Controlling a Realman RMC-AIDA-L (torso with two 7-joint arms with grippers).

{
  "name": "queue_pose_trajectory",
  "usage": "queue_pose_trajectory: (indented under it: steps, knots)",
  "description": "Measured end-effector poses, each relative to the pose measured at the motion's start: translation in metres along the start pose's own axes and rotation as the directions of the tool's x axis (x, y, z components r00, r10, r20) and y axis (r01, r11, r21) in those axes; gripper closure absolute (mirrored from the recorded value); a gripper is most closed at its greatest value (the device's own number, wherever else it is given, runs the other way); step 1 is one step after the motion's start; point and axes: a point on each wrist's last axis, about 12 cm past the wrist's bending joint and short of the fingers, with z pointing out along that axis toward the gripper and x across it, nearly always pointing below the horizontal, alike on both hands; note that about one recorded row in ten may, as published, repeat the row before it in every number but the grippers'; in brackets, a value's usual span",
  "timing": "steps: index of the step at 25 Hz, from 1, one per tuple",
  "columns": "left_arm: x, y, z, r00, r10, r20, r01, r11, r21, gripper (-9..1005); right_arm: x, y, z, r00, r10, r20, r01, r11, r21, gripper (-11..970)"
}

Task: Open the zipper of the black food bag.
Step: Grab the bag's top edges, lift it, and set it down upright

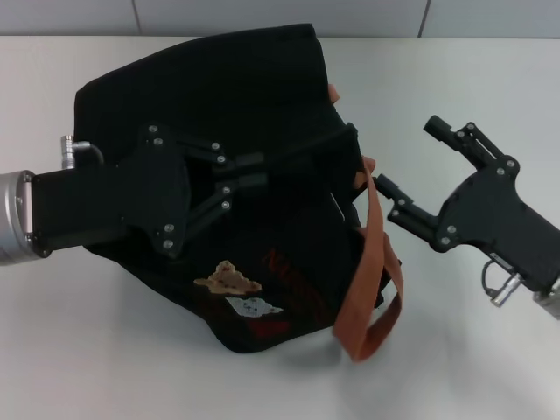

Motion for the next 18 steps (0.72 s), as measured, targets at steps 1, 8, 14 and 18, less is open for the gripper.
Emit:
queue_pose_trajectory:
  steps: [1, 8, 14, 18]
  knots:
    - [0.0, 0.0, 0.001, 1.0, -0.003, 0.002, 0.003, 1.0, 0.002, 908, 0.0, 0.003, 0.002, 0.999, -0.048, 0.008, 0.048, 0.999, -0.001, 141]
    - [0.001, 0.003, 0.01, 1.0, -0.02, 0.015, 0.02, 0.999, 0.029, 908, -0.004, 0.022, 0.011, 0.949, -0.313, 0.045, 0.312, 0.95, 0.022, 148]
    - [0.004, 0.005, 0.015, 0.999, -0.044, 0.025, 0.043, 0.998, 0.039, 908, -0.006, 0.023, 0.017, 0.925, -0.374, 0.059, 0.374, 0.927, 0.024, 154]
    - [0.004, 0.005, 0.016, 0.999, -0.044, 0.026, 0.043, 0.998, 0.04, 908, -0.006, 0.021, 0.021, 0.921, -0.384, 0.065, 0.384, 0.923, 0.02, 158]
